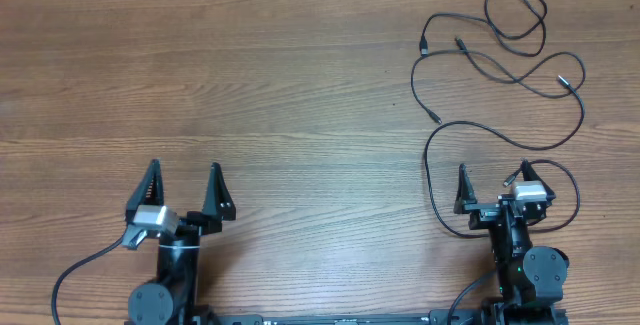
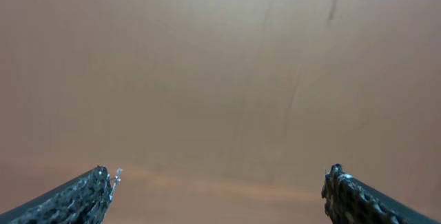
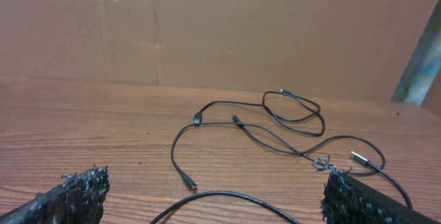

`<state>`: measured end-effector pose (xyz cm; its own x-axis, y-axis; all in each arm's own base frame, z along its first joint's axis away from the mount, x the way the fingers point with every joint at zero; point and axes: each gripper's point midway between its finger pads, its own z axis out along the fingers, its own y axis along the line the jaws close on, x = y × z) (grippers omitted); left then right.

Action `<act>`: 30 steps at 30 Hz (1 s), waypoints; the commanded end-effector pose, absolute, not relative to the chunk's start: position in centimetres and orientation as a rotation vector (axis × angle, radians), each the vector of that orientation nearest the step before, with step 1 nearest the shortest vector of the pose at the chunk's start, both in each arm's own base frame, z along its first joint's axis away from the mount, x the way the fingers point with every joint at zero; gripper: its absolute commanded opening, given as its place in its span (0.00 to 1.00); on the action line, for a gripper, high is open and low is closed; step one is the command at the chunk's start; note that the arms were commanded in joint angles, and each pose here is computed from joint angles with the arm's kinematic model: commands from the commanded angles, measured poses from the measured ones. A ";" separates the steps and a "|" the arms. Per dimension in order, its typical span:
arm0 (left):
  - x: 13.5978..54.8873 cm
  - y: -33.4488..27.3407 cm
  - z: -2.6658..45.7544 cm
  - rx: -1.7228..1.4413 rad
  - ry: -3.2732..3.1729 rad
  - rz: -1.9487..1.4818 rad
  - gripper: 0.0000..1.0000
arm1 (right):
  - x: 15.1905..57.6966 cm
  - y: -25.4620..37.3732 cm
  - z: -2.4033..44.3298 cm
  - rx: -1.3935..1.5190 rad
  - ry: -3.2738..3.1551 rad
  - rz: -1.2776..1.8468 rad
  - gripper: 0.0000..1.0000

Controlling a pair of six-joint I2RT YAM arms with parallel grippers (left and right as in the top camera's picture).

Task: Untangle cables

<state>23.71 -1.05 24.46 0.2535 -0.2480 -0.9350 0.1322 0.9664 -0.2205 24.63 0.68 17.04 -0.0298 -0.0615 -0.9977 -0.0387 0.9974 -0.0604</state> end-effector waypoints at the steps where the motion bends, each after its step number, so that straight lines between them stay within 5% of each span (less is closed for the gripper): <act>1: 24.1 -0.1 22.9 -0.117 1.347 -0.184 1.00 | 24.6 0.5 17.0 -0.066 1.596 -0.025 1.00; 10: 24.6 0.0 15.6 -0.084 1.647 -0.107 1.00 | 24.6 0.5 17.0 -0.066 1.596 -0.025 1.00; 30: 24.5 1.7 15.6 -0.104 1.644 0.023 1.00 | 24.6 0.5 17.0 -0.066 1.596 -0.025 1.00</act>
